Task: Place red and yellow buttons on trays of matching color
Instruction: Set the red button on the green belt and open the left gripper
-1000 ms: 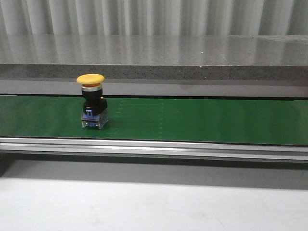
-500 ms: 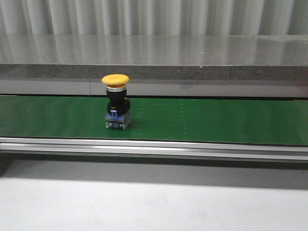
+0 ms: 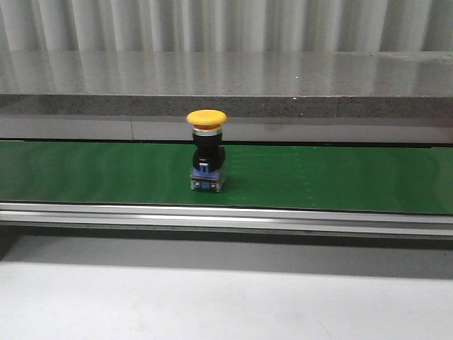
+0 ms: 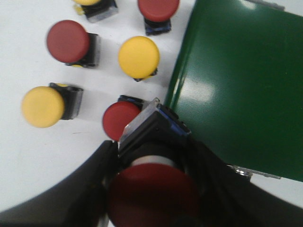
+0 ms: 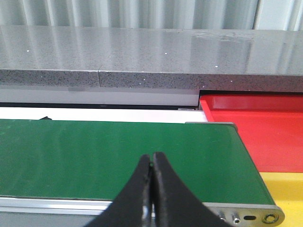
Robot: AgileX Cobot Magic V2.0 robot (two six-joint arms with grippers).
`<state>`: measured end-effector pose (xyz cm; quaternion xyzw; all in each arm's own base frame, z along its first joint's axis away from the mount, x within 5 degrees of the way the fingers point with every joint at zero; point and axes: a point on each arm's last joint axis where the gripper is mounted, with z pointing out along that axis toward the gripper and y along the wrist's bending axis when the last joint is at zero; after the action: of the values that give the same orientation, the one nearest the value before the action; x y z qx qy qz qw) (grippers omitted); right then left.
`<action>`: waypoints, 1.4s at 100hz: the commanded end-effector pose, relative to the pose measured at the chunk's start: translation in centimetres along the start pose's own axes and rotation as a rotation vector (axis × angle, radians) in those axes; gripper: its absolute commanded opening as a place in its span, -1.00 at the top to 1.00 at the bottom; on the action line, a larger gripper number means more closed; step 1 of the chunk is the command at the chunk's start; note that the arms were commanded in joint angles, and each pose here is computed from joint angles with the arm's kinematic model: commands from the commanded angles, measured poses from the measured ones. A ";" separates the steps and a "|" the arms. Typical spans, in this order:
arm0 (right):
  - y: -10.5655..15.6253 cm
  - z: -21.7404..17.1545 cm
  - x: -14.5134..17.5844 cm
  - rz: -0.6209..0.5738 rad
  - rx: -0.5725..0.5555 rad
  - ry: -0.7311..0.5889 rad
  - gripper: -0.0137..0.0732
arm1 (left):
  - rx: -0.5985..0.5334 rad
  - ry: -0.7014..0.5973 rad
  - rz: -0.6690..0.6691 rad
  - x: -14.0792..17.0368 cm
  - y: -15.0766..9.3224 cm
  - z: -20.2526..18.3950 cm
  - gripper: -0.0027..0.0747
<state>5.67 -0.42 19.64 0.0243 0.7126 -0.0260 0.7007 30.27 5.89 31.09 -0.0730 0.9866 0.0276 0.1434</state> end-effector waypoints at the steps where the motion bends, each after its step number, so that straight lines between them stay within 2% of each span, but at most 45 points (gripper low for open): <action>1: 0.0 -0.3 -1.4 -0.017 0.000 -0.109 0.83 | 0.026 -0.067 0.040 -0.9 -1.7 -0.9 0.62; 16: 0.0 -0.3 -1.4 -0.017 0.000 -0.109 0.83 | 0.043 -0.040 0.095 -1.5 -3.6 0.6 0.61; 25: 0.0 -0.3 -1.4 -0.017 0.000 -0.109 0.83 | 0.044 0.003 0.102 -1.6 -3.8 1.7 0.61; 32: 0.0 -0.3 -1.4 -0.017 0.000 -0.109 0.83 | 0.044 0.022 0.103 -1.6 -3.9 2.3 0.53; 39: 0.0 -0.3 -1.4 -0.017 0.000 -0.109 0.83 | 0.061 0.027 0.095 -1.7 -4.1 2.5 0.27; 52: 0.0 -0.3 -1.4 -0.017 0.000 -0.109 0.83 | 0.100 0.019 0.082 -1.8 -4.4 2.4 -0.46; 56: 0.0 -0.3 -1.4 -0.017 0.000 -0.109 0.83 | 0.111 0.009 0.079 -1.9 -4.5 2.3 -0.58; 61: 0.0 -0.3 -1.4 -0.017 0.000 -0.109 0.83 | 0.127 -0.027 0.089 -2.0 -4.6 2.0 -0.61; 72: 0.0 -0.3 -1.4 -0.017 0.000 -0.109 0.83 | 0.165 -0.161 0.115 -2.2 -5.5 -0.1 -0.53; 83: 0.0 -0.3 -1.4 -0.017 0.000 -0.109 0.83 | 0.181 -0.335 0.197 -1.4 -7.0 -2.7 -0.29; 93: 0.0 -0.3 -1.4 -0.017 0.000 -0.109 0.83 | 0.208 -0.454 0.251 0.4 -8.3 -5.0 0.11; 110: 0.0 -0.3 -1.4 -0.017 0.000 -0.109 0.83 | 0.252 -0.590 0.311 4.1 -9.6 -6.9 0.97; 140: 0.0 -0.3 -1.5 -0.017 -0.001 -0.112 0.83 | 0.271 -0.737 0.306 10.7 -7.8 -8.1 0.98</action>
<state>5.67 -0.42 19.64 0.0243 0.7126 -0.0260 0.7007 20.91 -4.01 34.04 0.1128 0.8975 -0.0493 0.4234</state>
